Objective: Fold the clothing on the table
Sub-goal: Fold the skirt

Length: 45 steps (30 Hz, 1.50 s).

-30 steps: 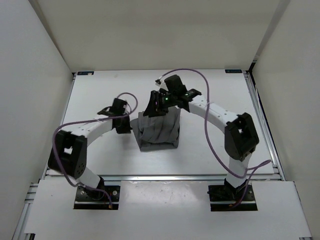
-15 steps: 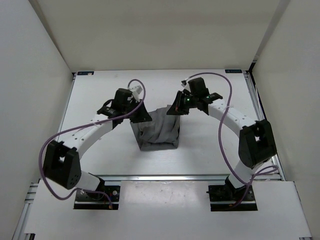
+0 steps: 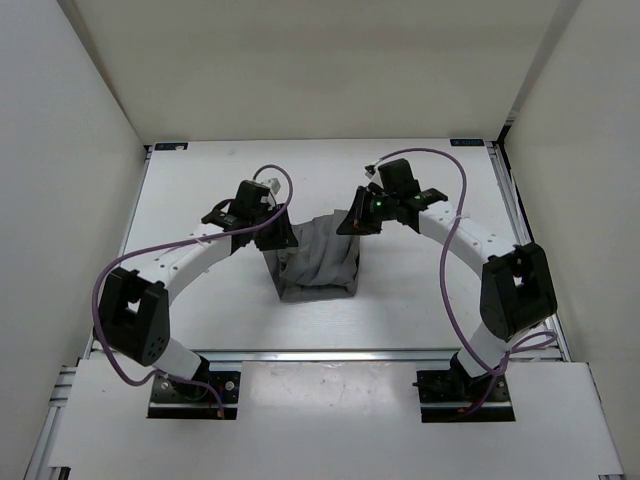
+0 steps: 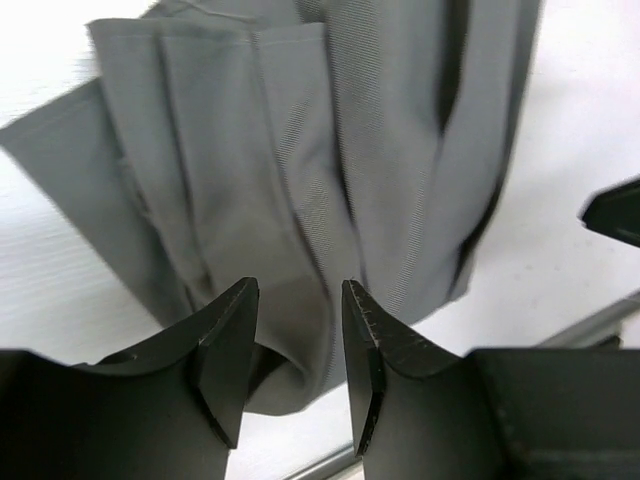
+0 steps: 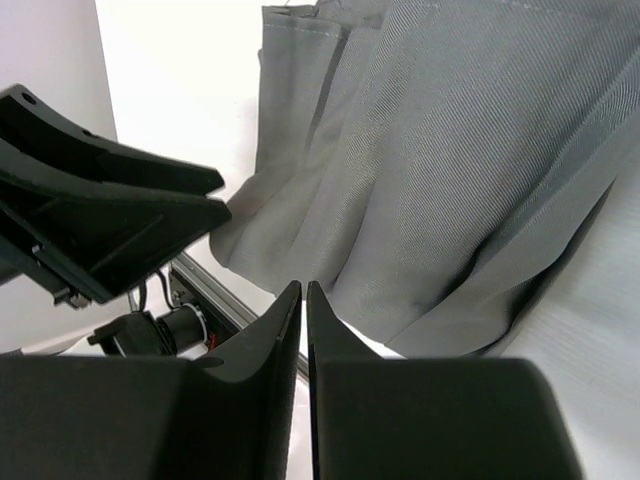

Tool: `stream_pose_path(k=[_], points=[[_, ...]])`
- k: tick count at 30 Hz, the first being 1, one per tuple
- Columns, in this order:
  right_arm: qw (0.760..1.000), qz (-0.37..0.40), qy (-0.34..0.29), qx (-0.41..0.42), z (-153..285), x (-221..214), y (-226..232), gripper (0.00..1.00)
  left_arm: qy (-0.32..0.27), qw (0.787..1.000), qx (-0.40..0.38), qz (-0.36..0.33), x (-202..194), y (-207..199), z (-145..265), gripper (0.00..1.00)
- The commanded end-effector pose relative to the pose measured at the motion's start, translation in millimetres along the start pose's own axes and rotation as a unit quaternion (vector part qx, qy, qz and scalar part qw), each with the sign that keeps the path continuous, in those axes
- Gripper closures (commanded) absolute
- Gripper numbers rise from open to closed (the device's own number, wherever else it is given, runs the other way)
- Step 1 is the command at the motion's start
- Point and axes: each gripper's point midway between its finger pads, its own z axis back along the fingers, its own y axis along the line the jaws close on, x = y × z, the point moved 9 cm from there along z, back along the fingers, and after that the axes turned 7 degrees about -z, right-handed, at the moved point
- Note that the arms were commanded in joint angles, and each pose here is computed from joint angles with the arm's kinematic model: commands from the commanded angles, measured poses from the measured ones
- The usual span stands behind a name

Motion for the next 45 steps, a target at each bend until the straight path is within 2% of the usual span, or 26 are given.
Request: stream_pose_path(k=[1, 10, 14, 16, 17, 18, 21, 25, 28, 32, 33, 34, 35, 36, 38, 40, 45], points=[[1.000, 0.011, -0.004, 0.016, 6, -1, 4, 0.91, -0.019, 0.999, 0.036, -0.010, 7, 10, 8, 0.50], [1.000, 0.003, -0.002, 0.007, 7, 1, -3, 0.88, 0.023, 0.999, 0.041, -0.018, -11, 10, -14, 0.45], [1.000, -0.005, -0.004, 0.004, 11, 1, -7, 0.88, 0.038, 0.999, 0.032, -0.009, -22, 13, -24, 0.48], [1.000, -0.007, -0.009, 0.003, 14, 1, -9, 0.91, 0.042, 0.999, 0.018, -0.001, -28, 14, -32, 0.65], [1.000, -0.007, -0.010, 0.001, 14, 1, -10, 0.91, 0.047, 0.999, 0.012, 0.006, -30, 14, -33, 0.85], [1.000, -0.009, -0.011, -0.001, 15, 2, -12, 0.93, 0.043, 0.999, 0.005, 0.010, -29, 12, -32, 1.00], [1.000, -0.013, -0.001, -0.011, 15, -1, -15, 0.95, 0.008, 1.000, 0.002, 0.008, -16, 5, -19, 1.00], [0.999, -0.023, 0.034, -0.023, 3, -7, -21, 0.95, -0.049, 0.999, 0.007, 0.002, 3, 2, 23, 1.00], [0.997, -0.022, 0.062, -0.036, -12, -15, -24, 0.94, -0.055, 0.998, 0.020, 0.002, -8, 8, 41, 1.00], [0.995, -0.024, 0.081, -0.043, -23, -14, -28, 0.93, -0.038, 0.999, 0.021, 0.030, -40, 21, 43, 1.00], [0.995, -0.024, 0.084, -0.046, -28, -11, -28, 0.92, -0.048, 0.998, 0.014, 0.031, -42, 22, 47, 1.00], [0.995, -0.020, 0.089, -0.047, -30, -12, -26, 0.91, -0.031, 0.999, 0.018, 0.037, -52, 26, 42, 1.00], [0.994, -0.017, 0.095, -0.054, -34, -12, -29, 0.87, -0.028, 0.999, 0.013, 0.040, -58, 28, 41, 1.00], [0.993, -0.018, 0.098, -0.060, -38, -9, -27, 0.78, -0.038, 0.998, 0.012, 0.042, -56, 31, 38, 1.00], [0.991, -0.009, 0.109, -0.081, -47, -9, -29, 0.71, -0.033, 0.998, -0.003, 0.053, -60, 35, 32, 0.80], [0.985, -0.005, 0.125, -0.119, -59, -16, -36, 0.71, -0.041, 0.997, -0.014, 0.059, -50, 36, 28, 0.67], [0.974, -0.022, 0.166, -0.154, -72, -28, -51, 0.77, -0.060, 0.996, -0.025, 0.061, -11, 35, 26, 0.63]])
